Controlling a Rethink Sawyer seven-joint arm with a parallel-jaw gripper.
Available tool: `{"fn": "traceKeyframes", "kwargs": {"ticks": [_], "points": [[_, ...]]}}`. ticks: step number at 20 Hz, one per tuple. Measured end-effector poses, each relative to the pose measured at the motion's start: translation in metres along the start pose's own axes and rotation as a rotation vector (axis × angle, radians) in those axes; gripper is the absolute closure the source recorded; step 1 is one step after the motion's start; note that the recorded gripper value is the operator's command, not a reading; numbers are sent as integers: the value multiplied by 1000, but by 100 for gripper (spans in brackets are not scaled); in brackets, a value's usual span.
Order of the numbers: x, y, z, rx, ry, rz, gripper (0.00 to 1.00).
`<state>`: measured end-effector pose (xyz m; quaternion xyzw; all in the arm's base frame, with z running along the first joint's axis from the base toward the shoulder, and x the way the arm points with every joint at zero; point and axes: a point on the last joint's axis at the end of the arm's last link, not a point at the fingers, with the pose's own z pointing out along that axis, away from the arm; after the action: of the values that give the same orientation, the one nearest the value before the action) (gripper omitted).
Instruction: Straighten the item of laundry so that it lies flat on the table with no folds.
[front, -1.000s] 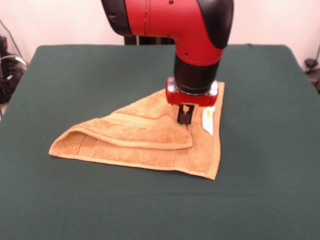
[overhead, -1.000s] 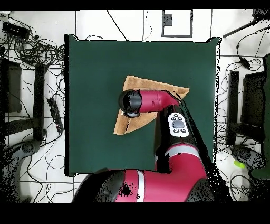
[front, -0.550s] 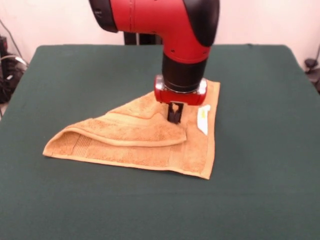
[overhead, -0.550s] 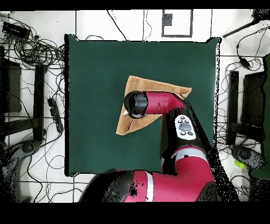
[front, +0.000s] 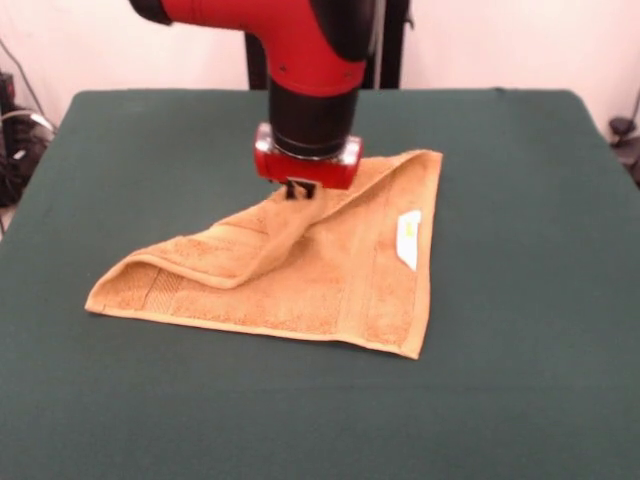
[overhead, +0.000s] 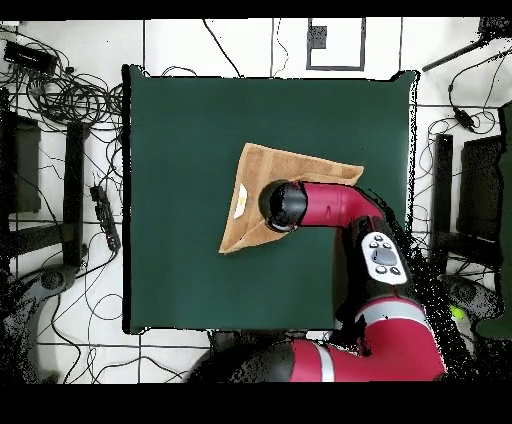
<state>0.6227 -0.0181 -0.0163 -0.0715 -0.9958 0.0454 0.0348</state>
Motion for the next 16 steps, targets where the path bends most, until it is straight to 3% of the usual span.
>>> {"fn": "traceKeyframes", "kwargs": {"ticks": [16], "points": [[21, -56, -28, 19, 7, 50, 100]]}}
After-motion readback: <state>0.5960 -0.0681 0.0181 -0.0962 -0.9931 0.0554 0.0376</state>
